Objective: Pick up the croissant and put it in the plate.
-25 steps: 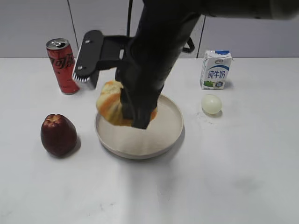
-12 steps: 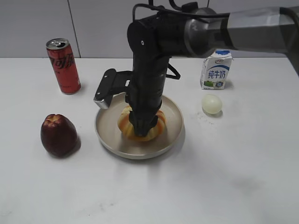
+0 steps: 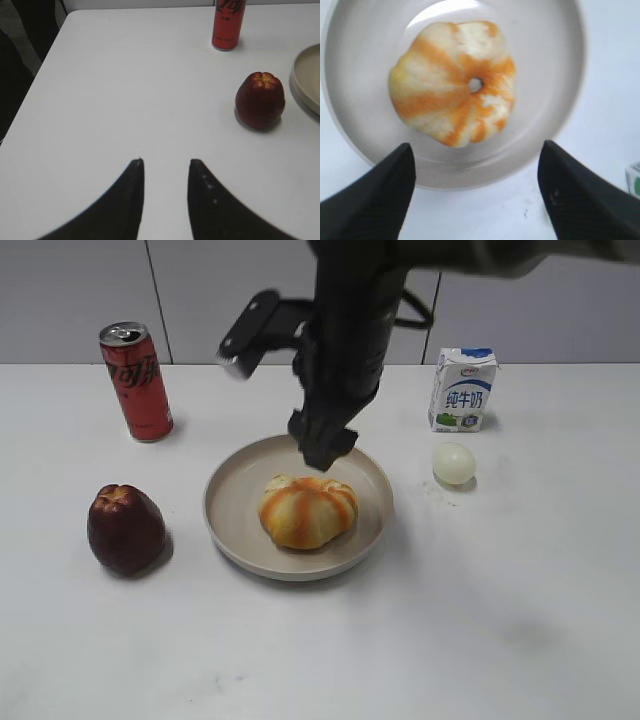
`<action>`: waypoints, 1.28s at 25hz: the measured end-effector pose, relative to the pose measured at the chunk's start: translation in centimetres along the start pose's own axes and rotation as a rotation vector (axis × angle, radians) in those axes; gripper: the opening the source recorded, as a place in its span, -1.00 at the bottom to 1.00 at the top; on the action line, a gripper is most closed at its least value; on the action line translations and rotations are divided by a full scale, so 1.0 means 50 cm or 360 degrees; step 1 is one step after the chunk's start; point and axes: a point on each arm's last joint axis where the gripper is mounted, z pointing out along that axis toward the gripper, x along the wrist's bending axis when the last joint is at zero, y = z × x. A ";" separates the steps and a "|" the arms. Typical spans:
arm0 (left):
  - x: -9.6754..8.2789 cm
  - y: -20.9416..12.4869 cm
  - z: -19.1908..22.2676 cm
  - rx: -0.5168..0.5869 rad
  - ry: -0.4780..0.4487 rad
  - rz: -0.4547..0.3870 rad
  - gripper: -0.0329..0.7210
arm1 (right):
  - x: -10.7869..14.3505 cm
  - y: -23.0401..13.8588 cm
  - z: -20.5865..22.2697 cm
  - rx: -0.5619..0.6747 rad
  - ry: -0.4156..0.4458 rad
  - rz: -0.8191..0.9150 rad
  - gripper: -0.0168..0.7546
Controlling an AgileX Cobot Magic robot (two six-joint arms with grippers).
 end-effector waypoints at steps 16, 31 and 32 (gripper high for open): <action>0.000 0.000 0.000 0.0000 0.0000 0.0000 -0.29 | -0.294 -0.413 -0.167 0.0182 -0.0150 0.1619 0.52; 0.000 0.000 0.000 0.0000 0.0000 0.0000 -0.29 | 0.098 -0.602 -0.302 -0.0060 -0.0299 0.1737 0.52; 0.000 0.000 0.000 0.0000 0.0000 0.0000 -0.29 | 0.122 -0.612 -0.306 -0.0096 -0.0321 0.1739 0.52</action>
